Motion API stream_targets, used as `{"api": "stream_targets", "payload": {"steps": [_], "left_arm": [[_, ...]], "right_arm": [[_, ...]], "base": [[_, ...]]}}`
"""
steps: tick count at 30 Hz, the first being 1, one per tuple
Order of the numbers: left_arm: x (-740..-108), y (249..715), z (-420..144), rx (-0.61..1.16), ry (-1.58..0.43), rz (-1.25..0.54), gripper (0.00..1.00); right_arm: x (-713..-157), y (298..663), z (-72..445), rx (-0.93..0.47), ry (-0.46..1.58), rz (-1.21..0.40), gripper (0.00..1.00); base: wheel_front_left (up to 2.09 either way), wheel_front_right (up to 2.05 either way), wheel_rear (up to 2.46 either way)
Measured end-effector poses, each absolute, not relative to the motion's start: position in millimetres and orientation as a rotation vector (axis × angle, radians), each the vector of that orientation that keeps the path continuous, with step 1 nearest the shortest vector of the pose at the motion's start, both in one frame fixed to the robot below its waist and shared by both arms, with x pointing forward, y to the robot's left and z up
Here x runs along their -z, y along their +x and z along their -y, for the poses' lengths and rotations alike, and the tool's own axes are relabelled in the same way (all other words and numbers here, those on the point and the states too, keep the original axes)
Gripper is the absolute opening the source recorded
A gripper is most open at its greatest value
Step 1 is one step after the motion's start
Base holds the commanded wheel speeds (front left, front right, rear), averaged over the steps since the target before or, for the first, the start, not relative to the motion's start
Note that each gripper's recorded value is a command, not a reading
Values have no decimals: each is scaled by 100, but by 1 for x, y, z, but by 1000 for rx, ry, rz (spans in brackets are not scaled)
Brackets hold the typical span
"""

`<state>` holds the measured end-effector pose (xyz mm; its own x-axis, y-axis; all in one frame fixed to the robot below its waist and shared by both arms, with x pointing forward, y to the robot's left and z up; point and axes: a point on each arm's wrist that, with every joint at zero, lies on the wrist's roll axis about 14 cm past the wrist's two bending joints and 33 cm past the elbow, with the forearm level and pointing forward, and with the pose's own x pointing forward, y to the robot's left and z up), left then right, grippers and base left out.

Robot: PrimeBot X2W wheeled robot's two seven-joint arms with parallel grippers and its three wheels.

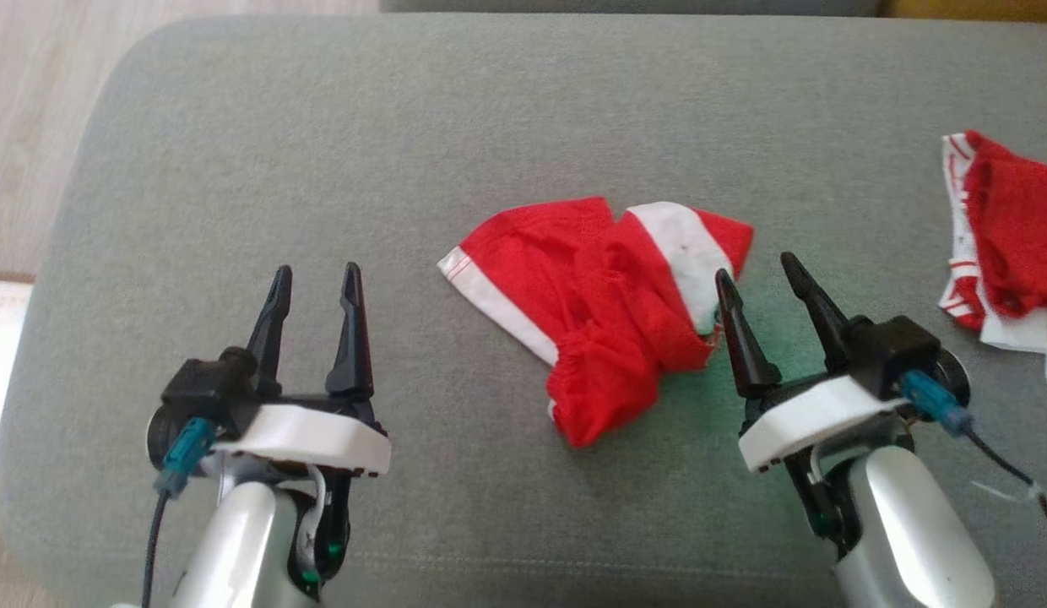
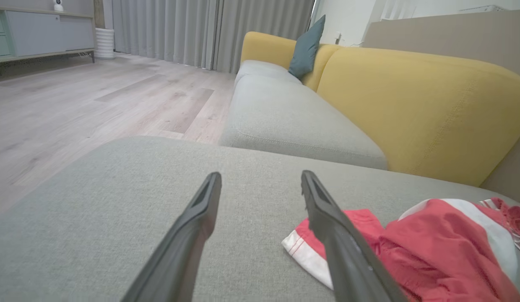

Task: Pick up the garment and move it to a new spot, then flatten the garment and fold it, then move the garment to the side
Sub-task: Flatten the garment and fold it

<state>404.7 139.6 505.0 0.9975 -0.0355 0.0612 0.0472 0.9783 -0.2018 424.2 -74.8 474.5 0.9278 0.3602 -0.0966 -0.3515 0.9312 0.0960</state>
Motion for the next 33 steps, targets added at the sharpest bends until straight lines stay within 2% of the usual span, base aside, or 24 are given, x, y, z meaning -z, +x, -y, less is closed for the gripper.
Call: {"api": "stream_targets", "payload": {"steps": [10,11,12,16,20,24,26,27,33], "left_arm": [[-490,400,-161,-18,-191,17,100],[-489,399,-162,-23,-190,14,100],[-488,399,-164,-27,-189,13,100],[-490,398,-165,-31,-189,17,100],[-494,399,-160,-18,-193,29,100],[-502,401,-153,7,-198,51,100],[-511,400,-147,25,-201,74,100],[-511,400,-147,25,-201,74,100],[-524,394,-139,44,-205,108,100]], "right_arm": [[-424,437,49,-446,76,-310,100],[-421,438,50,-446,71,-320,59],[-418,438,50,-448,70,-329,0],[-423,441,50,-444,84,-303,0],[-459,459,62,-419,53,-164,0],[-520,479,80,-398,-39,33,0],[-580,486,89,-400,-135,200,0],[-580,486,89,-400,-135,200,0],[-690,462,78,-465,-289,486,0]], "base": [[0,0,0],[0,0,0],[0,0,0],[0,0,0],[0,0,0],[0,0,0],[0,0,0],[0,0,0],[0,0,0]]}}
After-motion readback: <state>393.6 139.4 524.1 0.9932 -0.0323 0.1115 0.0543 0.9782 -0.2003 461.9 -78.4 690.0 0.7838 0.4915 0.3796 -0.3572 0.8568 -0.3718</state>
